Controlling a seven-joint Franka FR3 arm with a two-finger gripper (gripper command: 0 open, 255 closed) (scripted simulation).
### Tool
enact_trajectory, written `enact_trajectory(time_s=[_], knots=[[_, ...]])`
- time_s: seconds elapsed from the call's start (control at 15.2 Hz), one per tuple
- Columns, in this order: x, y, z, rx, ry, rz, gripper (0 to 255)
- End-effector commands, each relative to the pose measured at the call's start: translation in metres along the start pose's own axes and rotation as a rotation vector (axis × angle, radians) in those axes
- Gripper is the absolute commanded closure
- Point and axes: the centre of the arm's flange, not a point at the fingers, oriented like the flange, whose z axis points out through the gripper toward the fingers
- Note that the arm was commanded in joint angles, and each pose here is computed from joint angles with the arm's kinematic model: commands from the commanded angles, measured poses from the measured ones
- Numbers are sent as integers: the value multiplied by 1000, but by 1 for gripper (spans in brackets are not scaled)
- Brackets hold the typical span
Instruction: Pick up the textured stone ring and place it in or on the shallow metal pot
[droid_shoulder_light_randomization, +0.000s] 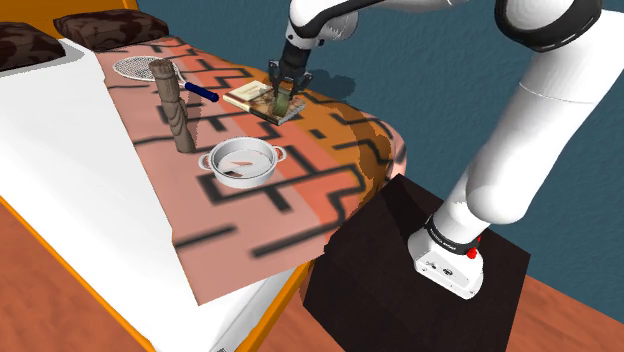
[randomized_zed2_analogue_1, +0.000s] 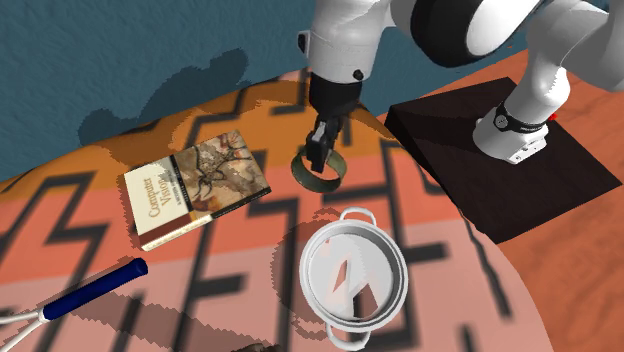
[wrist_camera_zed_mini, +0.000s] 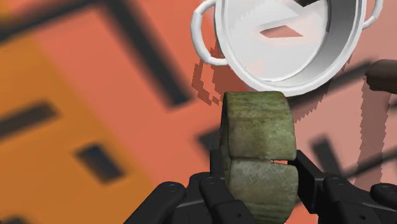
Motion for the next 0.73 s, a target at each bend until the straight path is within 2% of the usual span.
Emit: enact_trajectory(time_s=[0.0,0.66], knots=[[-18,-19,0,0,1,1,255],[-115,-109,7,0,1,1,255]])
